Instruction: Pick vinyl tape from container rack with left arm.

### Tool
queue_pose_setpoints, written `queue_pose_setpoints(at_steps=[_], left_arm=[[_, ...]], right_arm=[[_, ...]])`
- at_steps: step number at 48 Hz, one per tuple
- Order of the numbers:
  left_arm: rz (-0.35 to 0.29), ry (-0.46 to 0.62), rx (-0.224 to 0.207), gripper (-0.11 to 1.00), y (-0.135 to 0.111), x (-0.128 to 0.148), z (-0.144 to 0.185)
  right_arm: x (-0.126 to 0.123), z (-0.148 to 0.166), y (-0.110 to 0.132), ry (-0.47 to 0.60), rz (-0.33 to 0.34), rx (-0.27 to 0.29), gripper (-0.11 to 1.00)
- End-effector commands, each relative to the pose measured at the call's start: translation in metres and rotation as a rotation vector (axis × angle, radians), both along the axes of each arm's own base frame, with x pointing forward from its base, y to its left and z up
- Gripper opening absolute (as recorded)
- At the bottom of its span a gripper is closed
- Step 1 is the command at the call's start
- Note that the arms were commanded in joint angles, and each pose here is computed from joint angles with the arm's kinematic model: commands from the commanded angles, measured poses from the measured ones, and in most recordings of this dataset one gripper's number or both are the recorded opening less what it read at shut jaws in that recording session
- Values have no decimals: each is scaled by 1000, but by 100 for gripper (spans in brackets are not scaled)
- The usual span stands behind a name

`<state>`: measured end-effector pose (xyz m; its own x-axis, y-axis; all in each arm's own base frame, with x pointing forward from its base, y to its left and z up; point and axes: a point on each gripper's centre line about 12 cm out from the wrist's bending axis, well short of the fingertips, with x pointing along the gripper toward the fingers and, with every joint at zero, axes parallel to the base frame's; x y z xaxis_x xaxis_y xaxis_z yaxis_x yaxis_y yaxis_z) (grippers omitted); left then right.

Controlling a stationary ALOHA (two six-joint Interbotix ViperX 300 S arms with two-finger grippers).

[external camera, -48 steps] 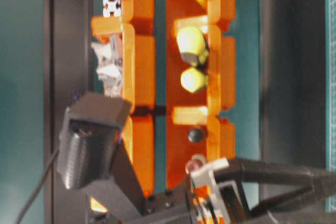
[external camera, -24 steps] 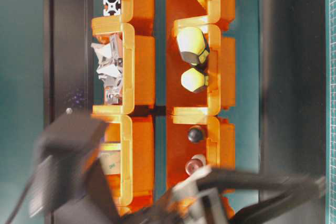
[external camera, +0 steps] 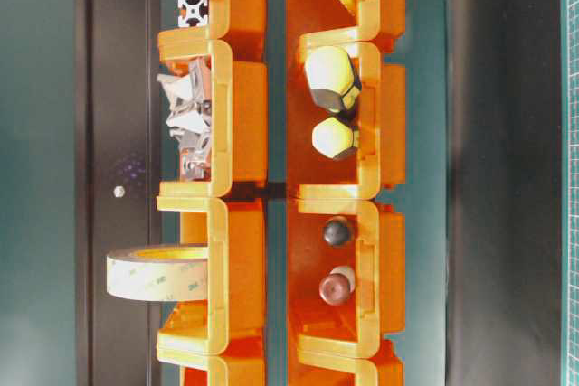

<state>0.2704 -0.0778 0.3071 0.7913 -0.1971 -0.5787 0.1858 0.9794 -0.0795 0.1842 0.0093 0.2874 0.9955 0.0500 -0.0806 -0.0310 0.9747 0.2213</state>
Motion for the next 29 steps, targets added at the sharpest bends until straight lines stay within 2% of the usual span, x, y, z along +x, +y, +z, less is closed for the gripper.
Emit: queue_pose_setpoints(at_steps=[1,7,18,29], left_arm=[[-6,-101,-35,85,3,-12,17],[-8,-189,-62,84,8,-31,29],[-6,-273,-92,83,18,-62,36],[3,-356,-115,83,25,-78,44]], right_arm=[[2,11,0,-23,1,3,0],[1,12,0,-26,2,1,0],[1,12,1,-29,3,3,0],[1,12,1,-29,3,5,0]])
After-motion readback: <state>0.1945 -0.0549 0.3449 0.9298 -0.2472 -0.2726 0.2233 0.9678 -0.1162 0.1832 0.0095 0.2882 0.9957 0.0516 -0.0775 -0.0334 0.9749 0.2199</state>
